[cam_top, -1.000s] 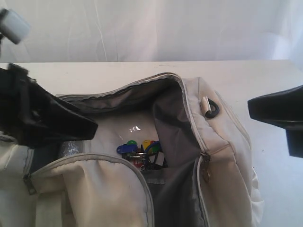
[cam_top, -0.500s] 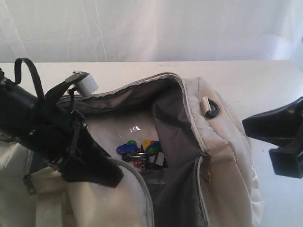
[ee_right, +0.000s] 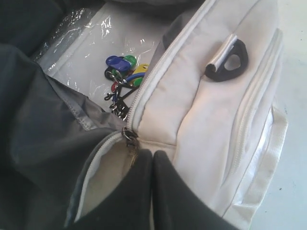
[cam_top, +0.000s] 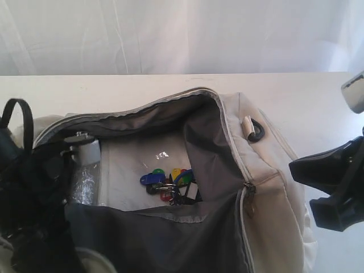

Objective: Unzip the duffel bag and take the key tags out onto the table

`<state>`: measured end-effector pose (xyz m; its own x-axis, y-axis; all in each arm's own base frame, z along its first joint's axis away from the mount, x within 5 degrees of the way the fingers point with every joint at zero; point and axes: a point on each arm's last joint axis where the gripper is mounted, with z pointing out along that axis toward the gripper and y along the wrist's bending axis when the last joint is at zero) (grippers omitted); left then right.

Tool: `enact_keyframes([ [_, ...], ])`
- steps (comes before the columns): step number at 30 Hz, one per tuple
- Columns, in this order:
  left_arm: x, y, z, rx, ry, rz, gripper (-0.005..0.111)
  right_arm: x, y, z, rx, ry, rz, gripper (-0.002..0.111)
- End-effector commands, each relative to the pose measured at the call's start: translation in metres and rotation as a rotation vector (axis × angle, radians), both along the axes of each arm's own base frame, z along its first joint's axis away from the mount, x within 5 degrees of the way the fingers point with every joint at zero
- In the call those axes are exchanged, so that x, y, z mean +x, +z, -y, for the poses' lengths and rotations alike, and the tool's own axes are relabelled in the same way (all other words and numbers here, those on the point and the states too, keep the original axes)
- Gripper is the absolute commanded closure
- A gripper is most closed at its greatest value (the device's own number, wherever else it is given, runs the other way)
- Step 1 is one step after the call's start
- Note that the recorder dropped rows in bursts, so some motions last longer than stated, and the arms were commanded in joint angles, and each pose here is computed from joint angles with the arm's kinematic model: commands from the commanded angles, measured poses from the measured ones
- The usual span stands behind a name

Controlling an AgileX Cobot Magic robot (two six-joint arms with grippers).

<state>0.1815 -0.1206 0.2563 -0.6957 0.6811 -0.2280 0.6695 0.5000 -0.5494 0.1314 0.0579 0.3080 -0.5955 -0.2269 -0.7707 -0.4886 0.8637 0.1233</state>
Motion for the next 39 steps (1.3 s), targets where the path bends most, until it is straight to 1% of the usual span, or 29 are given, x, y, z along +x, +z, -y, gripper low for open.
enact_keyframes([
  [1, -0.023, -0.014, -0.012, 0.105, -0.026, -0.143, 0.044, 0.001, 0.0, 0.001, -0.002, -0.004, 0.013, 0.108],
  [3, -0.03, -0.017, -0.014, 0.114, -0.017, -0.159, 0.044, 0.001, 0.0, 0.001, -0.002, -0.004, 0.013, 0.108],
  [7, -0.043, -0.018, -0.02, 0.125, -0.019, -0.147, 0.043, 0.0, 0.0, 0.001, -0.003, -0.001, 0.007, 0.108],
  [9, -0.046, -0.021, -0.021, 0.124, -0.014, -0.166, 0.043, 0.0, 0.0, 0.001, 0.0, 0.0, 0.005, 0.108],
  [10, -0.046, -0.021, -0.02, 0.121, -0.013, -0.168, 0.041, 0.0, 0.0, 0.001, 0.0, 0.0, 0.005, 0.108],
  [13, -0.047, -0.019, -0.018, 0.092, -0.005, -0.175, 0.027, 0.0, 0.0, 0.001, 0.0, 0.0, 0.005, 0.108],
  [16, -0.039, -0.008, -0.014, 0.073, 0.021, -0.147, 0.016, 0.0, 0.0, 0.001, 0.0, 0.0, 0.005, 0.108],
  [22, -0.022, 0.022, -0.008, 0.031, 0.021, -0.021, 0.015, 0.0, 0.0, 0.001, 0.0, 0.0, 0.005, 0.108],
  [25, -0.016, 0.034, -0.006, 0.013, 0.021, 0.027, 0.018, 0.0, 0.0, 0.001, 0.0, 0.0, 0.005, 0.108],
  [26, -0.015, 0.036, -0.006, 0.01, 0.021, 0.035, 0.021, 0.0, 0.0, 0.001, 0.0, 0.0, 0.005, 0.108],
  [28, -0.015, 0.038, -0.006, 0.008, 0.021, 0.039, 0.032, 0.0, 0.0, 0.001, 0.0, 0.0, 0.005, 0.108],
  [29, -0.014, 0.038, -0.006, 0.011, 0.021, 0.04, 0.04, 0.0, 0.0, 0.001, 0.0, 0.0, 0.005, 0.108],
  [34, -0.014, 0.036, -0.01, 0.06, 0.008, 0.064, 0.088, 0.001, 0.0, 0.001, 0.002, -0.004, 0.013, 0.108],
  [35, -0.013, 0.037, -0.011, 0.058, 0.026, 0.106, 0.1, 0.001, 0.0, 0.001, 0.003, -0.006, 0.016, 0.108],
  [36, -0.011, 0.039, -0.011, 0.048, 0.044, 0.152, 0.107, 0.001, 0.001, 0.001, 0.004, -0.008, 0.021, 0.108],
  [39, -0.008, 0.052, -0.013, 0.014, 0.13, 0.337, 0.107, 0.002, 0.001, 0.001, 0.0, -0.012, 0.03, 0.108],
])
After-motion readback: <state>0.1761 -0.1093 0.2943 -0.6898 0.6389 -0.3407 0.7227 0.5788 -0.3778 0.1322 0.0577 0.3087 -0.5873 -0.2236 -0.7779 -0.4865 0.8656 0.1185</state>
